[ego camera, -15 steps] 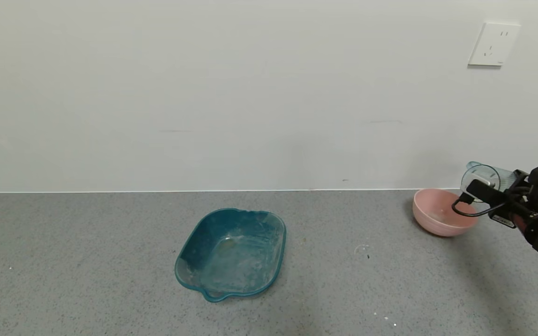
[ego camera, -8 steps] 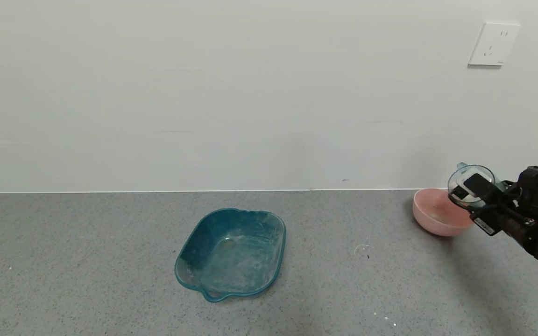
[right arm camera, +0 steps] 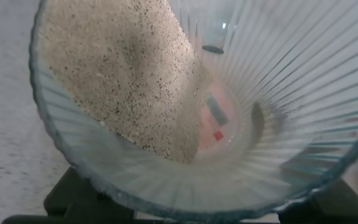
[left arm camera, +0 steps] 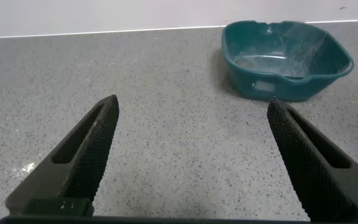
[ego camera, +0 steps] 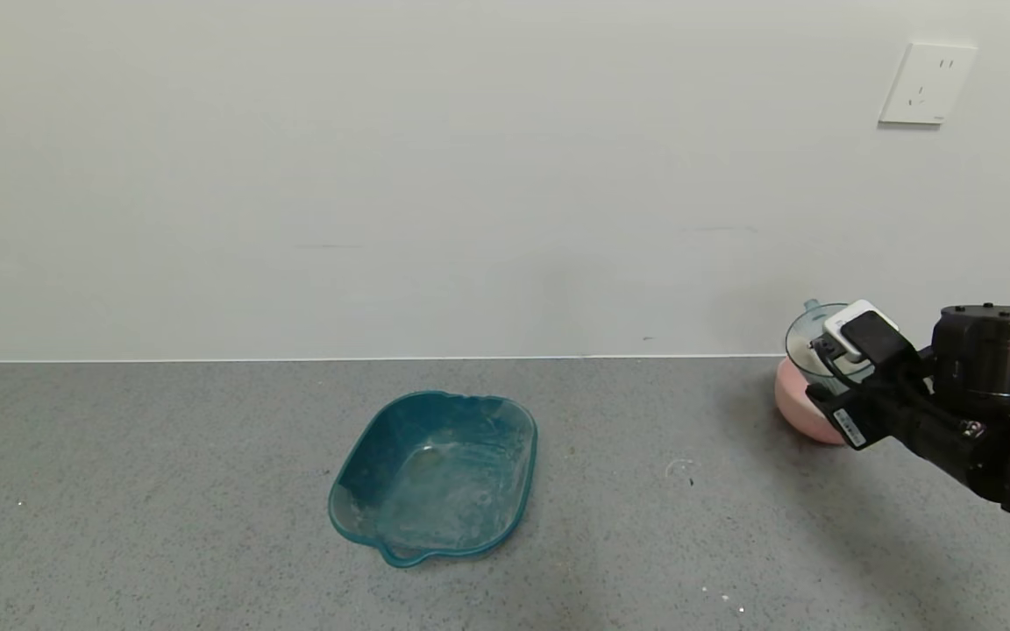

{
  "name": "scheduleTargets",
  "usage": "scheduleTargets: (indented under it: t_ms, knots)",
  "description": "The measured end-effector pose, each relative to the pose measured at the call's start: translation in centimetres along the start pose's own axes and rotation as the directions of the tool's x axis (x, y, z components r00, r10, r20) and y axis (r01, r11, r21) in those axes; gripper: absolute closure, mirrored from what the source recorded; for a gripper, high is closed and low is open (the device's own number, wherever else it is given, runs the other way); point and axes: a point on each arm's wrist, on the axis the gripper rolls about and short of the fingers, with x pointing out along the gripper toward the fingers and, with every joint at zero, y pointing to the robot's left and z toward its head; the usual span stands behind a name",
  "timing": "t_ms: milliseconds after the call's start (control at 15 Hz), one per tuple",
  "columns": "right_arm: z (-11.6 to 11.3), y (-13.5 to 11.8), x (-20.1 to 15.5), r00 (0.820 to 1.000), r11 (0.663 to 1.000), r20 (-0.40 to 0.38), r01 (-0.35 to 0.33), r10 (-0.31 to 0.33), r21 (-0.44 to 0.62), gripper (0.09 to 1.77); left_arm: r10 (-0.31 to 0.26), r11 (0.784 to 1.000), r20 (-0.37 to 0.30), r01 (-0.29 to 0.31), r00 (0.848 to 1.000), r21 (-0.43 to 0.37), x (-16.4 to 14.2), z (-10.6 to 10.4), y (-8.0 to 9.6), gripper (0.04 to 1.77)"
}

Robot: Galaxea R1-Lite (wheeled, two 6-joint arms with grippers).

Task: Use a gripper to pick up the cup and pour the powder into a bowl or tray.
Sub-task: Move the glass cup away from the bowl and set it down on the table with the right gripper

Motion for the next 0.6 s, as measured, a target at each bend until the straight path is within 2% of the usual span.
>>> scheduleTargets:
  t_ms: [267, 400, 600]
  knots:
    - [0.9, 1.9, -0.5, 0.997, 0.993, 0.042, -0.072, 0.068, 0.097, 0.56, 0.0, 1.0, 0.0, 0.0, 1.0, 0.0, 0.0, 0.0, 0.0, 0.09]
    - [1.2, 2.8, -0.5, 0.989, 0.977, 0.078, -0.138, 0.126, 0.165, 0.56, 0.0, 1.0, 0.0, 0.0, 1.0, 0.0, 0.0, 0.0, 0.0, 0.09]
    - [1.5, 4.1, -0.7, 0.978, 0.961, 0.097, -0.2, 0.184, 0.193, 0.56, 0.0, 1.0, 0.0, 0.0, 1.0, 0.0, 0.0, 0.0, 0.0, 0.09]
